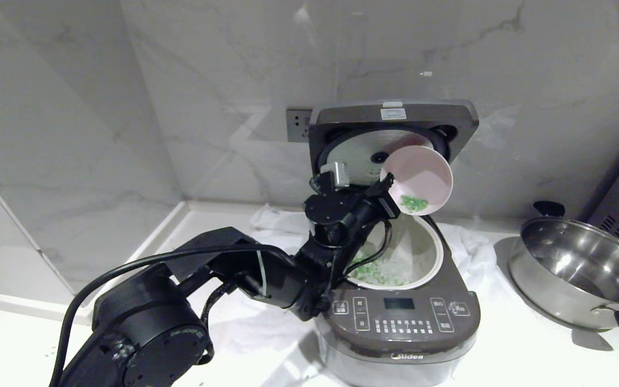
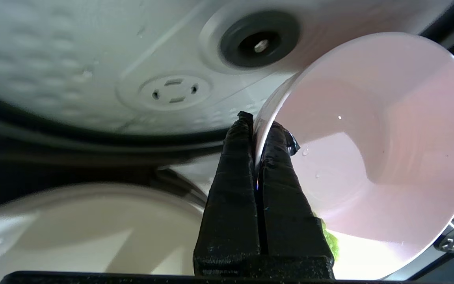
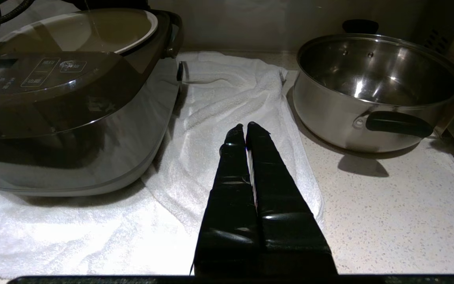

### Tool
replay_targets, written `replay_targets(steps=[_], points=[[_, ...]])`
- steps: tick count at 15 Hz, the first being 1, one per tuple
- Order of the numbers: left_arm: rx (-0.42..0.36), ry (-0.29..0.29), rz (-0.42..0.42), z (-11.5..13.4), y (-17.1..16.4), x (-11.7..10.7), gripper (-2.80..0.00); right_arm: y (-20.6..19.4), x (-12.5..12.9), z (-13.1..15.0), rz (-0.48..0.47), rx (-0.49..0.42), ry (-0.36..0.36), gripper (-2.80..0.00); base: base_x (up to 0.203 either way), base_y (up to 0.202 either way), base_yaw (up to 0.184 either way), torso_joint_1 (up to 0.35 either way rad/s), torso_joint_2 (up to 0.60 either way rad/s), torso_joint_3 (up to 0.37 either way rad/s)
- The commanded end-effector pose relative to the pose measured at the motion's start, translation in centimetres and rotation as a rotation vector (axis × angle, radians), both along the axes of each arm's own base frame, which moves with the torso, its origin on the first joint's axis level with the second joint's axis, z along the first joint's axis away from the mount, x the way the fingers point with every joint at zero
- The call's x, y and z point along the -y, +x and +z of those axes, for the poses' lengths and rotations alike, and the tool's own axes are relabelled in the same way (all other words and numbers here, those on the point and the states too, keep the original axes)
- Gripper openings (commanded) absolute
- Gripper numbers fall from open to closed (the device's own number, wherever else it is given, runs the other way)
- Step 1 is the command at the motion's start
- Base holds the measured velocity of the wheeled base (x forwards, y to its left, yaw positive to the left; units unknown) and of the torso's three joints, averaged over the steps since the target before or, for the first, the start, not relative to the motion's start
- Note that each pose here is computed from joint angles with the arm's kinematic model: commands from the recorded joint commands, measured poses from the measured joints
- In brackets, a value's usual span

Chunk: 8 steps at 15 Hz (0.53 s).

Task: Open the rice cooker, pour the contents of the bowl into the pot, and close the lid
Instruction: Pour the water from the bowl into the rice cooker

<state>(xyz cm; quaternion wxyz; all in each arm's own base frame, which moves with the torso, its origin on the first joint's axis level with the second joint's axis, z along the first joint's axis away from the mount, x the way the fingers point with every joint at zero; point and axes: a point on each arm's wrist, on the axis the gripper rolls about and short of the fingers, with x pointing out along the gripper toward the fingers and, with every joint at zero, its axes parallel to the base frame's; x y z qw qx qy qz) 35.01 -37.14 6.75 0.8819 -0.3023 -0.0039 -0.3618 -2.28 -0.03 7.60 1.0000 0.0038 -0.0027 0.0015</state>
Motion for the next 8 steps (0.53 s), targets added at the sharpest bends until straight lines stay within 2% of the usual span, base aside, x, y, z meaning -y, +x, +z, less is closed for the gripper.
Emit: replay_targets(steps=[1, 2, 5, 7, 8], points=[[0.002, 0.049, 0.012, -1.4, 0.1, -0.2, -2.8, 0.0, 0.0, 0.0, 0.0, -0.001, 0.0, -2.8, 0.0, 0.0, 0.0, 0.0, 0.0, 0.0], [0.027, 0.092, 0.019, -1.5, 0.0, -0.4, -2.8, 0.0, 0.0, 0.0, 0.0, 0.0, 0.0, -2.8, 0.0, 0.0, 0.0, 0.0, 0.0, 0.0], [0.074, 0.17, 0.014, 0.4, -0.7, -1.2, -2.8, 0.0, 0.0, 0.0, 0.0, -0.001, 0.0, -2.8, 0.0, 0.0, 0.0, 0.0, 0.0, 0.0], [0.103, 0.289, 0.024, 0.8, -0.9, -1.9, -2.8, 0.0, 0.0, 0.0, 0.0, 0.0, 0.0, -2.8, 0.0, 0.0, 0.0, 0.019, 0.01, -0.005], [0.118, 0.317, 0.031, 1.1, -1.0, -2.1, -2.8, 0.0, 0.0, 0.0, 0.0, -0.001, 0.0, -2.8, 0.0, 0.0, 0.0, -0.002, 0.03, 0.009]])
